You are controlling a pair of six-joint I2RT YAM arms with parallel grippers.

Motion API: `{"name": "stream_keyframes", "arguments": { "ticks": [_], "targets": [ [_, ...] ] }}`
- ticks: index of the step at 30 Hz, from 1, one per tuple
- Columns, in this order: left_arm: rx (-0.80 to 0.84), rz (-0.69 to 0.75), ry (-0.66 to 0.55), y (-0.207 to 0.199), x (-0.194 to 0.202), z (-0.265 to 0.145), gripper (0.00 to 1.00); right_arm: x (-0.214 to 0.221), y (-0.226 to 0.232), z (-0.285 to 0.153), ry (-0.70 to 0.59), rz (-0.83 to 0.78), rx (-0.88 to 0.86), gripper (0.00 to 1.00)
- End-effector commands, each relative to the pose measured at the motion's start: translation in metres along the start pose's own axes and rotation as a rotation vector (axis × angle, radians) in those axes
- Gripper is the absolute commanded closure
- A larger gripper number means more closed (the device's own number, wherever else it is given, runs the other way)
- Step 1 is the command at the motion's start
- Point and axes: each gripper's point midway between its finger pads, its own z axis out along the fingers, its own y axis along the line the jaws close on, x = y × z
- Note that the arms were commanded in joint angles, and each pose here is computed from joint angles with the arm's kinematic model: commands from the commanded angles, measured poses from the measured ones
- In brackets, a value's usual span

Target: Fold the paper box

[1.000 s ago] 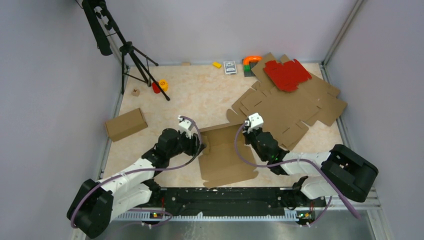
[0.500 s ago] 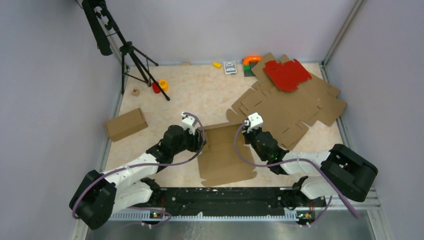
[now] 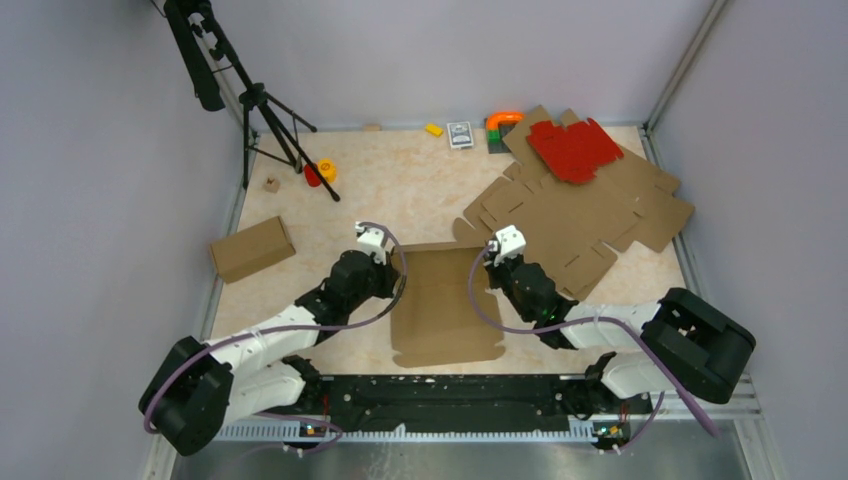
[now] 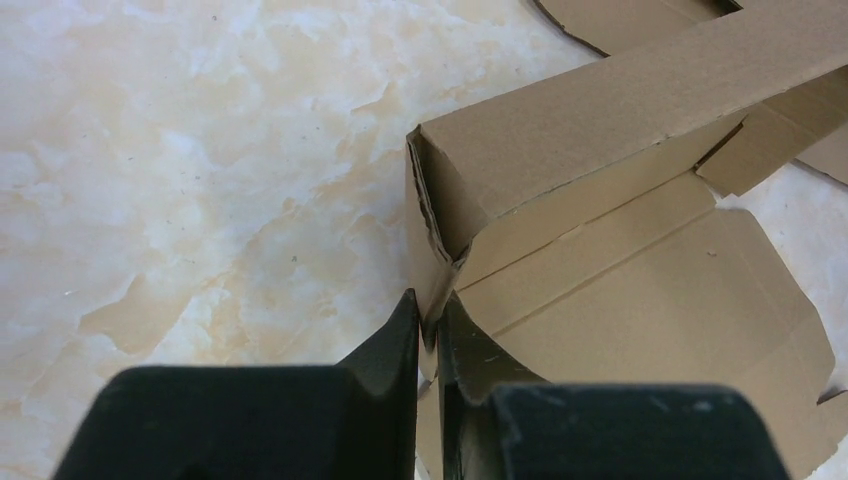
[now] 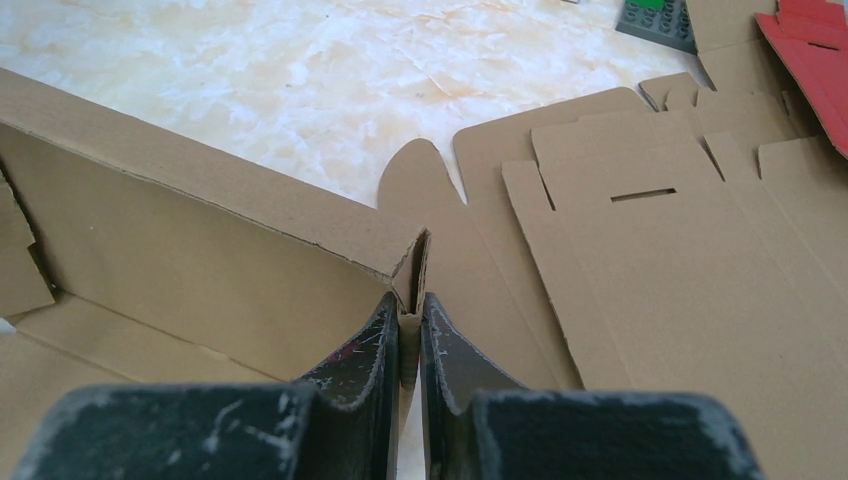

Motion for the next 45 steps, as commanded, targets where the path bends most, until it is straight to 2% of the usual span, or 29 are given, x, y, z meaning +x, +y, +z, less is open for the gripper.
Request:
{"name": "stream_keyframes", "arguments": {
  "ticks": [1, 8, 11, 23, 35, 45],
  "targets": [
    [0.005, -0.014, -0.067, -0.006, -0.021, 0.004, 0.92, 0.022, 0.011, -0.001, 0.085, -0.047, -0.067, 0.94],
    [-0.033, -0.01, -0.088, -0.001, -0.024, 0.007, 0.92, 0.019, 0.013, -0.002, 0.081, -0.044, -0.077, 0.94],
    [-0.077, -0.013, -0.092, 0.004, -0.023, 0.01, 1.0, 0.018, 0.015, -0.003, 0.081, -0.049, -0.076, 0.94],
    [-0.28, -0.023, -0.122, 0.037, -0.025, 0.019, 1.0, 0.003, 0.029, -0.02, 0.033, -0.052, -0.099, 0.97],
    [-0.446, 0.096, -0.061, 0.065, -0.011, 0.027, 1.0, -0.003, 0.02, -0.023, 0.024, -0.069, -0.027, 0.99],
    [-0.401, 0.063, -0.059, 0.056, -0.013, 0.029, 1.0, 0.002, 0.014, -0.019, 0.057, -0.073, 0.023, 1.0]
  ]
}}
